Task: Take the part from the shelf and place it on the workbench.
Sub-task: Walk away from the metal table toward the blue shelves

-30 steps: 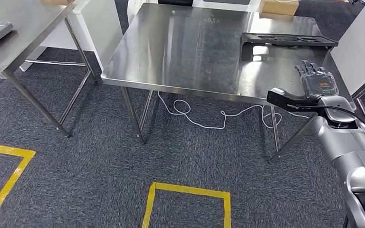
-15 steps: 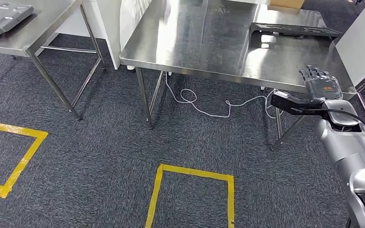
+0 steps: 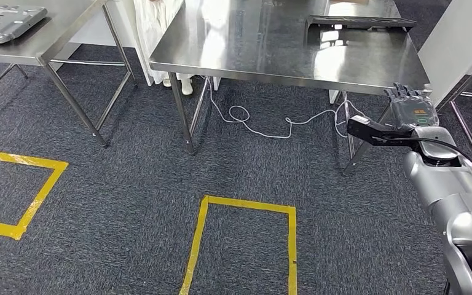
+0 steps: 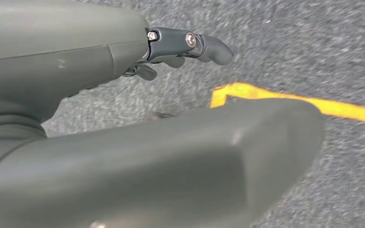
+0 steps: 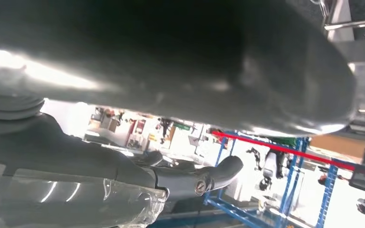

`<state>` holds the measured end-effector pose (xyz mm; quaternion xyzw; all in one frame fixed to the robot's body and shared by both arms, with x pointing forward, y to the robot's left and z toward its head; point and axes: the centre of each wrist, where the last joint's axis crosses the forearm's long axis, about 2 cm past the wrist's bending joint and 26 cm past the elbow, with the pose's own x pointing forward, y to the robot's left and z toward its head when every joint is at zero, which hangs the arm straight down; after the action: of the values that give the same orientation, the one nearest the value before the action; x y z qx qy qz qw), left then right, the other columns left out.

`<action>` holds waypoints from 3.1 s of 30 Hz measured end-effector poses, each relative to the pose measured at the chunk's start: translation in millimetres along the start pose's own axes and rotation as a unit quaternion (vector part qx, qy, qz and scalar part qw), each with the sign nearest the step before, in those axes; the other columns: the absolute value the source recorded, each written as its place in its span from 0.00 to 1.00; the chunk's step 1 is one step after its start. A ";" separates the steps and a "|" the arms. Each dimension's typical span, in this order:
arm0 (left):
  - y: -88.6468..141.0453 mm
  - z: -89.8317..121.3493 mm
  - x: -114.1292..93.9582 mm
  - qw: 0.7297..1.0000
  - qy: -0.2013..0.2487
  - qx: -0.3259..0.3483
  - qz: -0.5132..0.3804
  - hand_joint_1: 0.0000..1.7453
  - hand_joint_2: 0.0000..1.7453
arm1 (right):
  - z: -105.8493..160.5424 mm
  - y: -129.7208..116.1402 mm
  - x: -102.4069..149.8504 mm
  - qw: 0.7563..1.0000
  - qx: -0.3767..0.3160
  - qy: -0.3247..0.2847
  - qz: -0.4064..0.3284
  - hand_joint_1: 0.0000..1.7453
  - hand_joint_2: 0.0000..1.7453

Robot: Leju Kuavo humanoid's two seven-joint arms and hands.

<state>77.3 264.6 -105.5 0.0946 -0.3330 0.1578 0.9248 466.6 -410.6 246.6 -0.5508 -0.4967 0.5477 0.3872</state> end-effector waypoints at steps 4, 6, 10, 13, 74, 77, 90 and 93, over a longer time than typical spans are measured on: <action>-0.5 -0.4 0.9 1.000 0.001 0.003 -0.003 0.00 0.00 | 13.7 21.6 -3.3 0.998 -0.008 0.047 -0.027 0.00 0.00; -0.7 -1.1 2.1 1.000 -0.001 0.004 -0.004 0.00 0.00 | 23.4 35.3 -6.3 0.996 -0.011 0.076 -0.042 0.00 0.00; -3.1 -0.4 1.9 1.000 0.001 0.003 -0.006 0.00 0.00 | 48.2 67.8 -11.2 0.988 0.002 0.132 -0.076 0.00 0.00; -5.2 0.1 1.9 1.000 0.002 0.001 -0.006 0.00 0.00 | 74.6 96.6 -15.6 0.980 0.013 0.171 -0.102 0.00 0.00; -21.0 8.1 -4.1 0.994 0.025 -0.039 -0.099 0.00 0.00 | 416.6 271.8 220.6 0.615 0.493 0.440 -0.430 0.00 0.00; -21.0 8.7 -5.2 0.994 0.027 -0.040 -0.099 0.00 0.00 | 419.0 272.1 219.7 0.611 0.497 0.441 -0.430 0.00 0.00; -25.5 7.2 -0.8 0.994 0.023 -0.044 -0.100 0.00 0.00 | 420.7 272.6 218.0 0.606 0.502 0.441 -0.432 0.00 0.00; -25.2 7.5 -1.5 0.994 0.024 -0.044 -0.100 0.00 0.00 | 422.1 272.6 218.5 0.605 0.503 0.441 -0.432 0.00 0.00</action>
<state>80.8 238.7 -102.5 0.0834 -0.3064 0.0518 0.9468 62.6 -304.3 -108.1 -0.1654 -0.0921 0.1711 0.9669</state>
